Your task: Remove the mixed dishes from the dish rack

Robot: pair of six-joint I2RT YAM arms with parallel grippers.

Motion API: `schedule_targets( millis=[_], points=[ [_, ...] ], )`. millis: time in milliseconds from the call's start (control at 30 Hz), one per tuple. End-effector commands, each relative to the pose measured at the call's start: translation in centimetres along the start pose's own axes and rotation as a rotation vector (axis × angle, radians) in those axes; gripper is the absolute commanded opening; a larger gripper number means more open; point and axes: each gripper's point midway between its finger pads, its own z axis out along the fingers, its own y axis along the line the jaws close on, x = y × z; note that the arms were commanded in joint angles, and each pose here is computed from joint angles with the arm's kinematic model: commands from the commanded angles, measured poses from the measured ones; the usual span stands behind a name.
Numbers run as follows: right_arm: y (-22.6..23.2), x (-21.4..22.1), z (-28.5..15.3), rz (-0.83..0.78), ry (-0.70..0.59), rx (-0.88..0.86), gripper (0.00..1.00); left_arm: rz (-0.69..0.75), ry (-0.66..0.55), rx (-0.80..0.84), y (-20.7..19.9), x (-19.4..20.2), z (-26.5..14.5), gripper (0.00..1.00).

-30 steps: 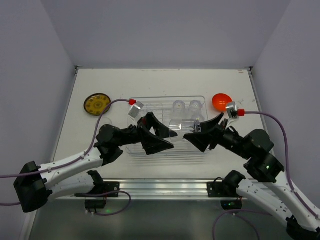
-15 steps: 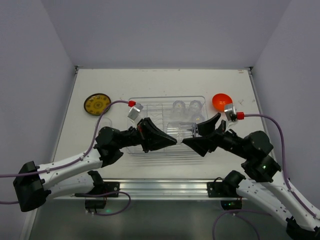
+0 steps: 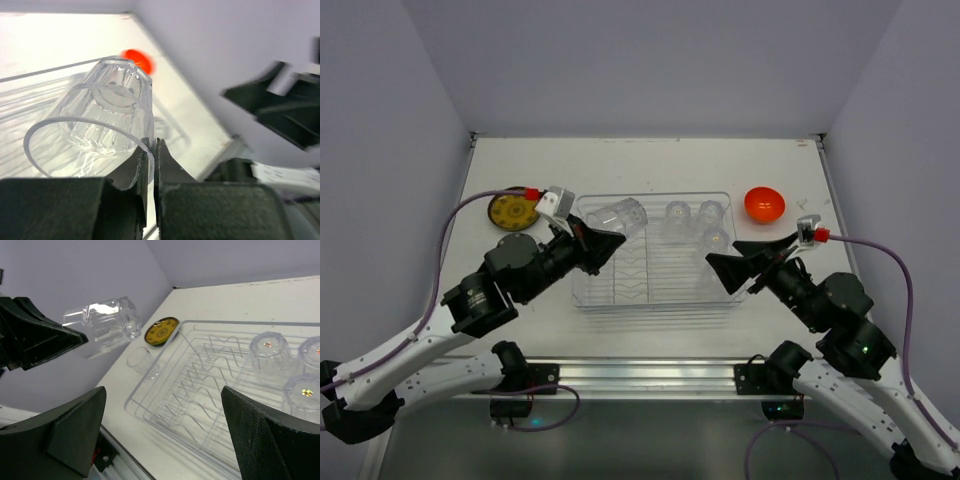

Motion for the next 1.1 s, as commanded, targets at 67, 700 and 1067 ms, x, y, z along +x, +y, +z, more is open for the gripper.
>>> schedule_targets(
  millis=[67, 700, 1067],
  points=[
    [-3.3, 0.3, 0.1, -0.061, 0.012, 0.169, 0.99, 0.221, 0.02, -0.814, 13.1, -3.6, -6.4, 0.0],
    [-11.2, 2.5, 5.2, -0.113, 0.205, 0.497, 0.99, -0.194, 0.148, -1.354, 37.3, -3.9, -16.6, 0.0],
    [-10.5, 1.8, 3.5, -0.108, 0.094, 0.438, 0.99, -0.329, 0.403, -1.329, 40.5, 2.7, -15.5, 0.0]
  ],
)
